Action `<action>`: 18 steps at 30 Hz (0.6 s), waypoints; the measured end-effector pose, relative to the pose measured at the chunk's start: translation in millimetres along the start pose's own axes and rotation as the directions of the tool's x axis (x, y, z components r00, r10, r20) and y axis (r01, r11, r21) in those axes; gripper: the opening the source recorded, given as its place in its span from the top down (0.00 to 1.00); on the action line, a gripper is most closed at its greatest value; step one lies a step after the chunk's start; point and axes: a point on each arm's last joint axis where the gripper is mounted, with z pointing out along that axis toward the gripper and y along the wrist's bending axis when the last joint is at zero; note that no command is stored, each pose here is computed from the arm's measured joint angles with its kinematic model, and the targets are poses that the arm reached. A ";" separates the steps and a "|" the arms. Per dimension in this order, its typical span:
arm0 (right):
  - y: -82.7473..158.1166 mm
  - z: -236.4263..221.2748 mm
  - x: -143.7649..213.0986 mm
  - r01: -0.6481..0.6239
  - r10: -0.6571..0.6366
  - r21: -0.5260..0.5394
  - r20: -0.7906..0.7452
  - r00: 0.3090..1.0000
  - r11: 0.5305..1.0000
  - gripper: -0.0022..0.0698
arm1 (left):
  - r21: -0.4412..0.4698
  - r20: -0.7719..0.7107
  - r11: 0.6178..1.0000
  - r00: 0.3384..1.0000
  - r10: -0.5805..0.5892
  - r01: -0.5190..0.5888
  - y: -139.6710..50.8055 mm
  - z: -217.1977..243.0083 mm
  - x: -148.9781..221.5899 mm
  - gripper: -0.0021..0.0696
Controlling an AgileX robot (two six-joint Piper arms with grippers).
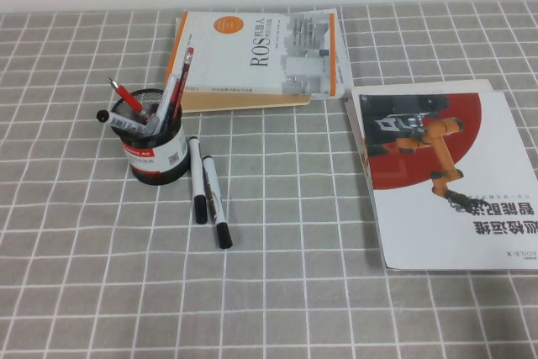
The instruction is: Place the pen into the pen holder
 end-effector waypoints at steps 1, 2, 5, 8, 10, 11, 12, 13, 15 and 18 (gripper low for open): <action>-1.1 -1.8 0.8 -0.014 0.014 0.011 0.000 1.000 1.000 0.99 | 0.000 0.000 1.000 1.000 0.000 0.000 0.0 0.0 0.0 0.98; -2.2 -3.6 1.9 -0.034 0.034 0.022 -0.003 0.999 0.999 0.99 | 0.000 0.000 1.000 1.000 0.000 0.000 0.0 0.0 0.0 0.98; -4.8 -5.7 7.6 -0.097 0.100 0.055 -0.052 0.994 0.994 0.99 | 0.000 0.000 1.000 1.000 0.000 0.000 0.0 0.0 0.0 0.98; -7.4 -6.6 15.3 -0.121 0.133 0.095 -0.132 0.982 0.988 0.99 | 0.000 0.000 1.000 1.000 0.000 0.000 0.0 0.0 0.0 0.98; -7.8 -7.2 18.8 -0.144 0.160 0.108 -0.166 0.973 0.984 0.99 | 0.000 0.000 1.000 1.000 0.000 0.000 0.0 0.0 0.0 0.98; -7.4 -7.5 20.4 -0.159 0.177 0.109 -0.183 0.967 0.981 0.99 | 0.000 0.000 1.000 1.000 0.000 0.000 0.0 0.0 0.0 0.98; -6.5 -7.7 21.7 -0.170 0.188 0.105 -0.196 0.962 0.980 0.99 | 0.000 0.000 1.000 1.000 0.000 0.000 0.0 0.0 0.0 0.98; -4.9 -7.9 23.2 -0.182 0.198 0.092 -0.215 0.956 0.979 0.99 | 0.000 0.000 1.000 1.000 0.000 0.000 0.0 0.0 0.0 0.98; -1.4 -8.5 26.0 -0.180 0.189 0.059 -0.253 0.949 0.982 0.99 | 0.000 0.000 1.000 1.000 0.000 0.000 0.0 0.0 0.0 0.98; 2.5 -8.9 27.1 -0.128 0.123 0.003 -0.274 0.954 0.992 0.99 | 0.000 0.000 1.000 1.000 0.000 0.000 0.0 0.0 0.0 0.98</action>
